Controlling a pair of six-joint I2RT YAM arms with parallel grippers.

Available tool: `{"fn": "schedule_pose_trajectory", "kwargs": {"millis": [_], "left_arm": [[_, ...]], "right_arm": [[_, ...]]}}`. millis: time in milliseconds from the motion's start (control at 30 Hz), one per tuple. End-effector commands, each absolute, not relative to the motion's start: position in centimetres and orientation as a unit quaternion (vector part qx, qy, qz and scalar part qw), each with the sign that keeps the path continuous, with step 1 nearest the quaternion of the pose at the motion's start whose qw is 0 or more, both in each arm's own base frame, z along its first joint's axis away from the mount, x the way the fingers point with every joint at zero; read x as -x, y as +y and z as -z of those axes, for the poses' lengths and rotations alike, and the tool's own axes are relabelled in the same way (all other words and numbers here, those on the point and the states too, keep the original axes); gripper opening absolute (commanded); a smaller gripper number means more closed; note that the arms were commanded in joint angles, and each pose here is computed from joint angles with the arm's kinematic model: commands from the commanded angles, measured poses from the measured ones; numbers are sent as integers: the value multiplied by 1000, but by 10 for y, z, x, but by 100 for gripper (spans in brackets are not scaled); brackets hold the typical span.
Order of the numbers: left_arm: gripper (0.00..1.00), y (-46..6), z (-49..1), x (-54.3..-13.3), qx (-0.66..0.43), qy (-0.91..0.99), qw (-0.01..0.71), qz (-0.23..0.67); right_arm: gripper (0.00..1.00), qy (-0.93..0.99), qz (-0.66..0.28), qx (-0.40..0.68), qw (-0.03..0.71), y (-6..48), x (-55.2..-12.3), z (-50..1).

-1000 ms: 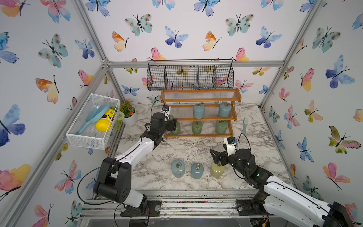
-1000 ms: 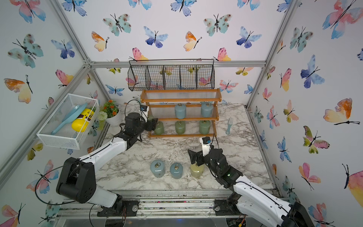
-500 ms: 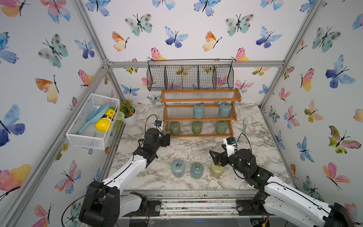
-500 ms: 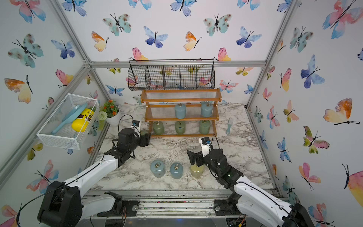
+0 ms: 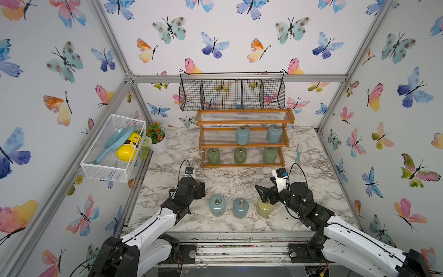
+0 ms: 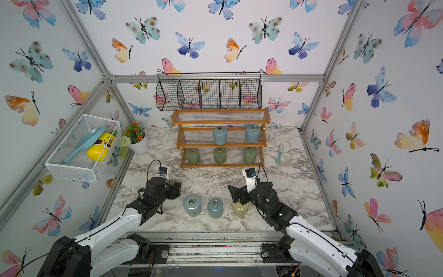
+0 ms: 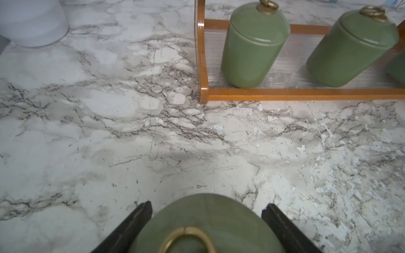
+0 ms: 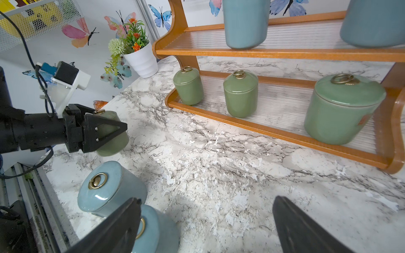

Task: Remove the tea canisters from the shelf
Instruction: Place the tea canister at the center of the board.

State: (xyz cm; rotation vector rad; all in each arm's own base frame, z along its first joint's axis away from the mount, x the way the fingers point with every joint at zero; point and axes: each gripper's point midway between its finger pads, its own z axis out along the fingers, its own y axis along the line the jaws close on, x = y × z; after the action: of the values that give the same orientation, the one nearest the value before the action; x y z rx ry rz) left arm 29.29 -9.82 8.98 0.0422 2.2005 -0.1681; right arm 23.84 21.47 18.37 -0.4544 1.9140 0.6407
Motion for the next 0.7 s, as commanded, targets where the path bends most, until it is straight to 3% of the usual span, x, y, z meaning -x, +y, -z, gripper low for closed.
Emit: {"fn": "schedule_pose_trajectory", "kwargs": {"millis": [0,667], "left_arm": [[65,-101,-117,-302,19,862,501,77],[68,-101,-72,-269,51,887,457,48]], "right_arm": [[100,791,-268,197,514,216,-237,-190],[100,799,-262,202,501,216,-236,-177]]}}
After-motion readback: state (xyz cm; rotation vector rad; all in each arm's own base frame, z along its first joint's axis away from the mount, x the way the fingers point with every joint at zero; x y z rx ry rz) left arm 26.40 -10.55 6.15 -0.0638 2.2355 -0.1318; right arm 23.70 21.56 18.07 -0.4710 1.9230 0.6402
